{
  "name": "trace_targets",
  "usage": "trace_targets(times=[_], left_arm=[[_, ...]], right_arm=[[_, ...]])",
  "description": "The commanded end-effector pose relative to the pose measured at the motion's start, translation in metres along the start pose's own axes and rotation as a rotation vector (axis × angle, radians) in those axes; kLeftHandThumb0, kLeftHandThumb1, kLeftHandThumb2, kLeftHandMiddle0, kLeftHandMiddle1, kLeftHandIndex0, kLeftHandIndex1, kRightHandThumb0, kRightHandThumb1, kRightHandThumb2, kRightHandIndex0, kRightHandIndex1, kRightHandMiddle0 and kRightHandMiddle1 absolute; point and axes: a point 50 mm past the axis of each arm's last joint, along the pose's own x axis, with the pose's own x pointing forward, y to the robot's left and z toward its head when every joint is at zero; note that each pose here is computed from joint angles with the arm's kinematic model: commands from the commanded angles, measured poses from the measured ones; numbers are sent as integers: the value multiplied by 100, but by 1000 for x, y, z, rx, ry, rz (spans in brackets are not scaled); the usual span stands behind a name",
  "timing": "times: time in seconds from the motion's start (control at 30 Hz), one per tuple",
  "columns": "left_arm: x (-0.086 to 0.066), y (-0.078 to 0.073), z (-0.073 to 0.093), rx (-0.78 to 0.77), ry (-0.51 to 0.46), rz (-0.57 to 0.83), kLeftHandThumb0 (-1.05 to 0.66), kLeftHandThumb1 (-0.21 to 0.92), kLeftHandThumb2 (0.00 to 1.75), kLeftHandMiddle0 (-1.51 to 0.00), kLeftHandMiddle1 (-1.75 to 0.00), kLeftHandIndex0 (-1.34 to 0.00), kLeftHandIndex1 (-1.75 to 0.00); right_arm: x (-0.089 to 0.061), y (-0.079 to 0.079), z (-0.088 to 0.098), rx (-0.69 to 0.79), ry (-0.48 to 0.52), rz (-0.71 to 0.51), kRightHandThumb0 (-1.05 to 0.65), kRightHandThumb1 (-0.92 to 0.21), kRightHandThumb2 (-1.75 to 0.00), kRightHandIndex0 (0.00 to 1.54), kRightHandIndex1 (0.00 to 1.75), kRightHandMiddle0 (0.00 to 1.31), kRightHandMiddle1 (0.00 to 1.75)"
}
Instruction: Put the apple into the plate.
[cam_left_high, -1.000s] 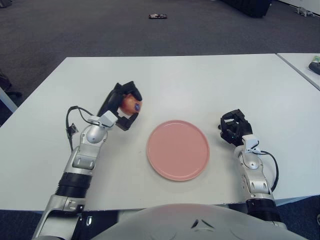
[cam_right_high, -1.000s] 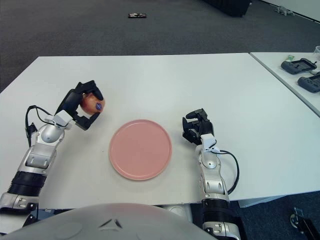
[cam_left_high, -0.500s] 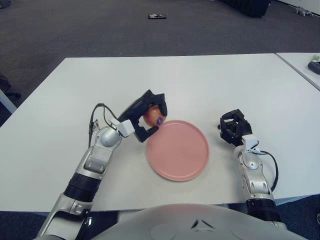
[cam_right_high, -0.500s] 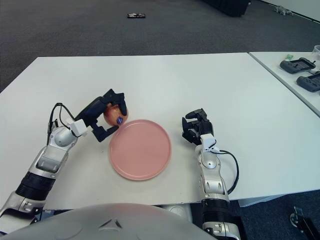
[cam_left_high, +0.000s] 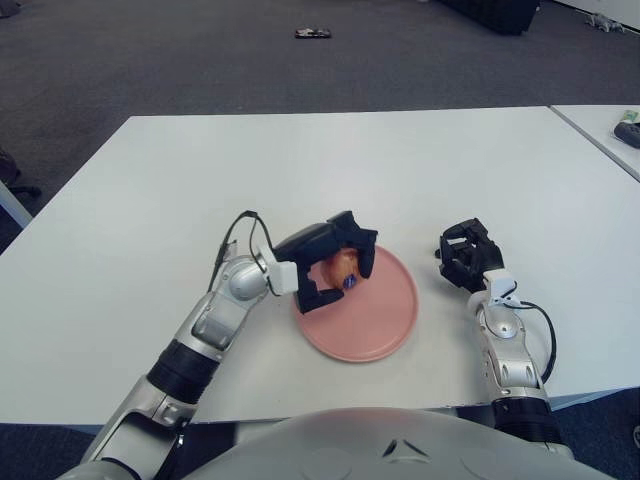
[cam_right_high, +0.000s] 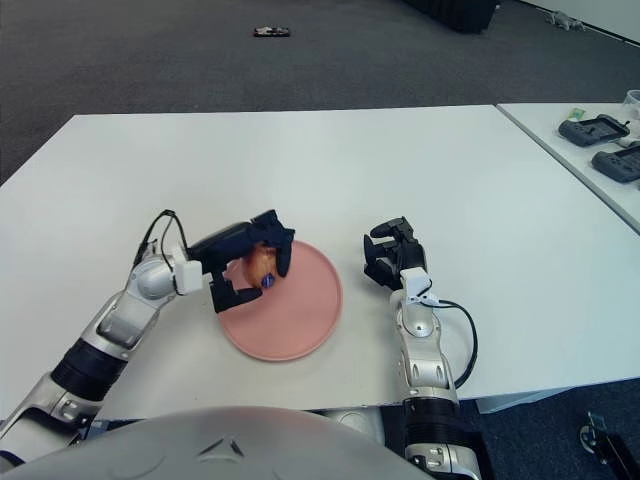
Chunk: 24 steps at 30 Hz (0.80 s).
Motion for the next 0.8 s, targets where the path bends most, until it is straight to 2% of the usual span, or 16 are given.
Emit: trace_targets(times=[0.0, 0.13, 0.37, 0.77], left_arm=[[7, -9, -5, 46, -5, -85, 0, -11, 175, -99, -159, -71, -175], [11, -16, -10, 80, 6, -140, 0, -11, 175, -98, -159, -70, -175], [14, -34, -30, 175, 65, -219, 0, -11, 175, -98, -160, -70, -175], [17, -51, -48, 228, 111, -238, 0, -10, 175, -97, -161, -70, -175]], right_arm=[[-1, 0, -3, -8, 20, 3, -38, -69, -85, 50, 141, 32, 175], [-1, 0, -2, -9, 21, 3, -37, -71, -83, 50, 140, 32, 175], [-2, -1, -2, -12, 22, -1, -37, -71, -82, 50, 140, 31, 175], [-2, -1, -2, -13, 18, 0, -37, -72, -81, 50, 139, 31, 175]])
